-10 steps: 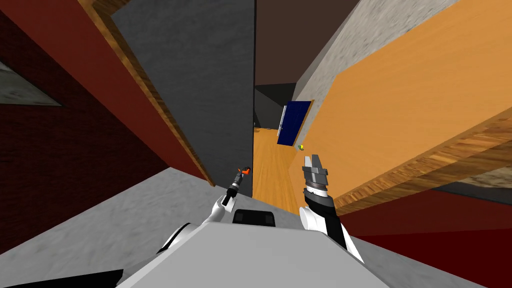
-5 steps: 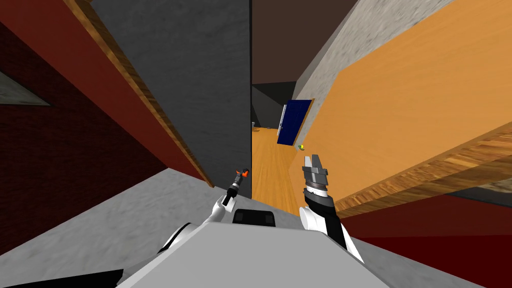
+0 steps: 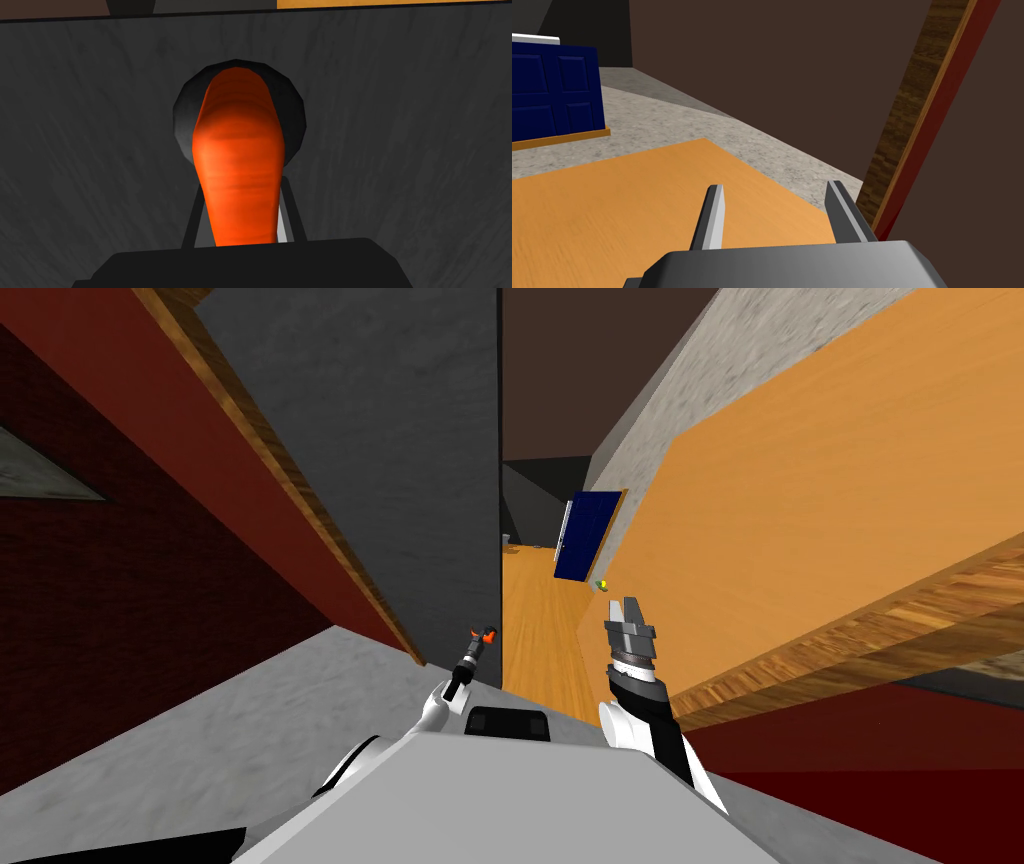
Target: Push the door open
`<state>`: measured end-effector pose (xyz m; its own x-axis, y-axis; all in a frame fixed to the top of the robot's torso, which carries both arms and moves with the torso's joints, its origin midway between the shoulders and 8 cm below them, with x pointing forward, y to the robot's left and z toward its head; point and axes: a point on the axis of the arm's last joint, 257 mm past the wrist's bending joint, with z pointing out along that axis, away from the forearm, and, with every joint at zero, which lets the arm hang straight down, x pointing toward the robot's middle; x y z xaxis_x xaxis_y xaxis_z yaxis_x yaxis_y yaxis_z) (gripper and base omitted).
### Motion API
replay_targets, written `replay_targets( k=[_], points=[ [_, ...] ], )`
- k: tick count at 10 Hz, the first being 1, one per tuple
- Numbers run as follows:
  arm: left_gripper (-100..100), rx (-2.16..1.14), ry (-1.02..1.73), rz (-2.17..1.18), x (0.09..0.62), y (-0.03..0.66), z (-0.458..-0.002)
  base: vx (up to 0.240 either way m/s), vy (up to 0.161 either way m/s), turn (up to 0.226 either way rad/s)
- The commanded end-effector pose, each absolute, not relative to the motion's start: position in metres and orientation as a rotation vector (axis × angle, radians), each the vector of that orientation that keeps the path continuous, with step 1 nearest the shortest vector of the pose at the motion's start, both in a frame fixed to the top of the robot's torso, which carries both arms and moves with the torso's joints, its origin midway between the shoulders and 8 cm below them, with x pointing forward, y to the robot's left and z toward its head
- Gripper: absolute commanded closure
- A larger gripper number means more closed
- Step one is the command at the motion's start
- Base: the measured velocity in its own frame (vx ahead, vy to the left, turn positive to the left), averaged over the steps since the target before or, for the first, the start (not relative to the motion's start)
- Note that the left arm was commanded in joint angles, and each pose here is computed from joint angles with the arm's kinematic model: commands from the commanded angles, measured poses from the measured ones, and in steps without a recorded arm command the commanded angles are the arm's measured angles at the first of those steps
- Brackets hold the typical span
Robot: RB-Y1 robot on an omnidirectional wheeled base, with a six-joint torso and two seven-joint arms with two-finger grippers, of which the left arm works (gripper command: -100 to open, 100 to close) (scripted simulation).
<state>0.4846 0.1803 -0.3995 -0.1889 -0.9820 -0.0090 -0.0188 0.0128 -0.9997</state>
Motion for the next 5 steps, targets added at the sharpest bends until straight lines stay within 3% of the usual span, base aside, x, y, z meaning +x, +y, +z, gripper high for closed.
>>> replay_targets(
  k=[1, 5],
  points=[
    [100, -1.111, 1.341, -1.314, 0.490, 0.194, -0.392, 0.178, -0.071, 0.031],
    [100, -1.130, 1.305, -1.266, 0.492, 0.222, -0.391, 0.185, -0.091, 0.042]
  ],
)
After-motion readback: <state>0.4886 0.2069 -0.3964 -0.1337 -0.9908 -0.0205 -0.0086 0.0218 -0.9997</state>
